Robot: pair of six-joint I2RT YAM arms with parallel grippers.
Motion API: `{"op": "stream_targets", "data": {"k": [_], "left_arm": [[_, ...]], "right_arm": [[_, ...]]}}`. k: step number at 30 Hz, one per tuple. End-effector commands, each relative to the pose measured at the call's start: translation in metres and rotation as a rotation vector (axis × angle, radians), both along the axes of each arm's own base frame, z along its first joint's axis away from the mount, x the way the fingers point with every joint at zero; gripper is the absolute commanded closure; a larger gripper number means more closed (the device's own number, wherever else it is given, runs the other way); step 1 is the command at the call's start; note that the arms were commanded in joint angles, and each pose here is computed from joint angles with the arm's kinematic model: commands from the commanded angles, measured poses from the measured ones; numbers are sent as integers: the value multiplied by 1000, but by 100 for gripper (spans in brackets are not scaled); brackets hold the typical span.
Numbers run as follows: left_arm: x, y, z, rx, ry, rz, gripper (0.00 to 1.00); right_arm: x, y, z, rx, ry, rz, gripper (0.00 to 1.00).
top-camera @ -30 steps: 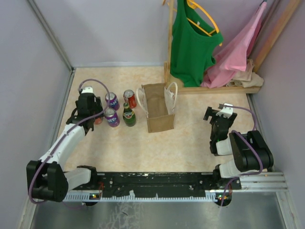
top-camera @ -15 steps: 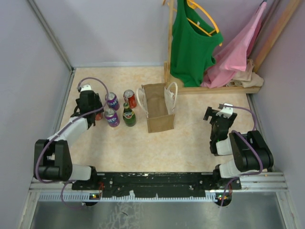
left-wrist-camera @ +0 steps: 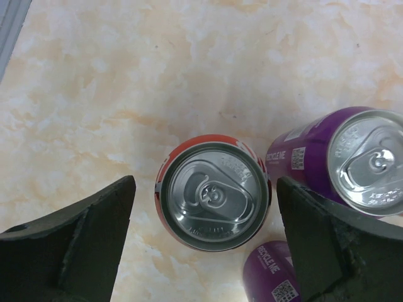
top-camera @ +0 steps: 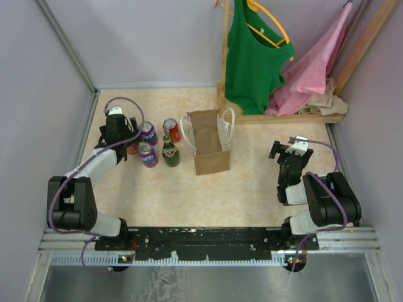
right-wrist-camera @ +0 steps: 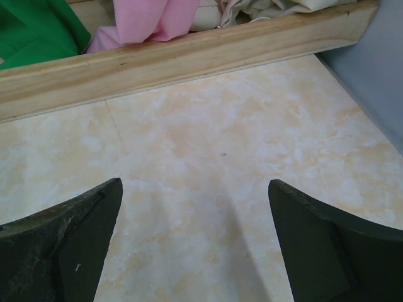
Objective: Take the beverage out of the canvas bag
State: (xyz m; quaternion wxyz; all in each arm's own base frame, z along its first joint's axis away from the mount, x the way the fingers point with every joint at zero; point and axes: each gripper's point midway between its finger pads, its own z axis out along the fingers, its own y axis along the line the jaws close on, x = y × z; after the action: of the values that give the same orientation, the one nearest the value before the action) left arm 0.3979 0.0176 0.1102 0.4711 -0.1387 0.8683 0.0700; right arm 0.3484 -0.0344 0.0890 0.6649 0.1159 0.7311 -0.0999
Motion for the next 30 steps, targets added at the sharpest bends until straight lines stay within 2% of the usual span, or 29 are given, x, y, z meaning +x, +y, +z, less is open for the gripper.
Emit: {"op": "stream_targets", "data": {"k": [1, 10, 17, 22, 25, 30], "left_arm": [[16, -1, 31, -26, -91, 10, 0], [7, 3, 59, -24, -133, 35, 0], [-4, -6, 127, -17, -290, -53, 0], [-18, -30, 185, -45, -393, -176, 0], [-32, -39, 213, -55, -448, -211, 0], [-70, -30, 259, -38, -586, -187, 0]], "right_arm": [[7, -2, 20, 8, -72, -13, 1], [7, -2, 20, 8, -72, -13, 1], [7, -3, 20, 8, -72, -14, 1], [7, -3, 20, 8, -72, -13, 1], [7, -2, 20, 8, -72, -13, 1], [7, -3, 20, 8, -72, -13, 1]]}}
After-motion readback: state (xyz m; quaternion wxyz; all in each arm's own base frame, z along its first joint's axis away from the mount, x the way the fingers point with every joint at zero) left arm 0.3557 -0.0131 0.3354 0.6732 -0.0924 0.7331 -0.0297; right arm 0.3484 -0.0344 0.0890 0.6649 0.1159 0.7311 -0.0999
